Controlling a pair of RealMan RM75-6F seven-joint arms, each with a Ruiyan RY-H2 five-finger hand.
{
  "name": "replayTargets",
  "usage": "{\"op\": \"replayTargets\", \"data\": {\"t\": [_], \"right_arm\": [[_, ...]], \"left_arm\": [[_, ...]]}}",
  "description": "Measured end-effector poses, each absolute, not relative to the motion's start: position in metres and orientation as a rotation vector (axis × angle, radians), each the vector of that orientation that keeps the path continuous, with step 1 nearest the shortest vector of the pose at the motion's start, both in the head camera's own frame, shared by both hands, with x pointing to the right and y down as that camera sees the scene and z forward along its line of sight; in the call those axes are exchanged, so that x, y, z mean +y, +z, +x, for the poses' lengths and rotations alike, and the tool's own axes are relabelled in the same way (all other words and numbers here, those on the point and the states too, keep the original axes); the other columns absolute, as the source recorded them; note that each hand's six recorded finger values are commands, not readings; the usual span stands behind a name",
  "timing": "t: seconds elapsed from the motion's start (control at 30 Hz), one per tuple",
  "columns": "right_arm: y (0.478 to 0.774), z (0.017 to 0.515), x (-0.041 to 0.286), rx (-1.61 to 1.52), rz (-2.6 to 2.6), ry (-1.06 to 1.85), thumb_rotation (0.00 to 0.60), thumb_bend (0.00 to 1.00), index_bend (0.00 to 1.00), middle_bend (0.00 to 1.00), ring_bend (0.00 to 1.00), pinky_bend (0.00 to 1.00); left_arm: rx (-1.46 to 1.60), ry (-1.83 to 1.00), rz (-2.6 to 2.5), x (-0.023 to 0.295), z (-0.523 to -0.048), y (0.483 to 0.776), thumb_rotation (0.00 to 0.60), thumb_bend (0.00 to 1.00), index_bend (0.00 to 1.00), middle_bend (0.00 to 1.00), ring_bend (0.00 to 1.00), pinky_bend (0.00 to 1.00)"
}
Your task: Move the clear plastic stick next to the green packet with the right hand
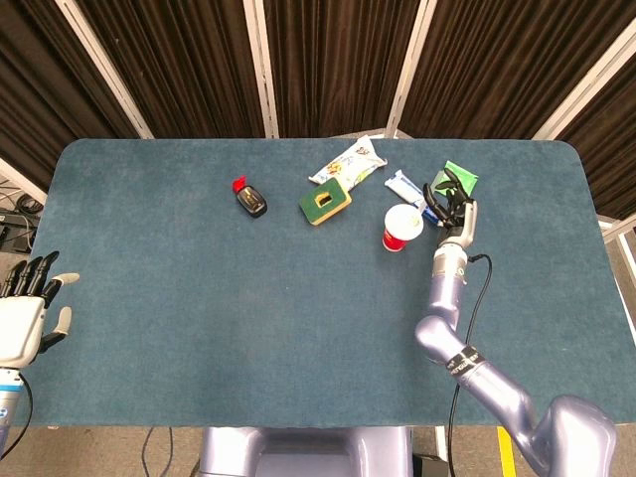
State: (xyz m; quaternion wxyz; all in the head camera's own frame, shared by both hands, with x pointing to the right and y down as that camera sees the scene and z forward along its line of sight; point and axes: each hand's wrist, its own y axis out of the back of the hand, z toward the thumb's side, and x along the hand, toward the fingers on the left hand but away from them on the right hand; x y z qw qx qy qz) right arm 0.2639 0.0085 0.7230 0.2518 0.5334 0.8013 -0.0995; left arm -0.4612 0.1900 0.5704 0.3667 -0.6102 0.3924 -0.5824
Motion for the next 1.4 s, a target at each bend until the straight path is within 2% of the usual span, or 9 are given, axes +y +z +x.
{"op": "replayTargets", "data": {"t": [0.4,0.53,0.77,0.93,1.23,1.4], "right_arm": [[0.703,0.27,0.019,2.182,1.498,-0.23,0.6,0.21,0.6,0.19,0.0,0.0],[0.694,0.274,0.027,2.178,1.515,-0.227,0.6,0.21,0.52,0.17,0.0,0.0],[0.674,0.287,0.04,2.182,1.607,-0.279,0.6,0.21,0.51,0.17,0.0,0.0],[0.653,0.3,0.047,2.21,1.745,-0.371,0.6,0.2,0.47,0.17,0.0,0.0],[0.606,0.343,0.052,2.197,2.14,-0.862,0.6,0.15,0.26,0.01,0.0,0.0],[0.571,0.38,0.078,2.173,2.364,-1.318,0.6,0.11,0.14,0.0,0.0,0.0]], "left_arm": [[1.001,-1.481,-1.583,0.191,-0.461,0.57,0.6,0.57,0.27,0.0,0.0,0.0],[0.994,-1.476,-1.588,0.191,-0.46,0.57,0.6,0.57,0.27,0.0,0.0,0.0],[0.99,-1.471,-1.593,0.191,-0.46,0.57,0.6,0.57,0.27,0.0,0.0,0.0],[0.989,-1.47,-1.592,0.191,-0.46,0.57,0.6,0.56,0.27,0.0,0.0,0.0],[0.983,-1.469,-1.592,0.192,-0.46,0.569,0.6,0.55,0.27,0.0,0.0,0.0],[0.978,-1.469,-1.59,0.193,-0.46,0.569,0.6,0.55,0.27,0.0,0.0,0.0]]}}
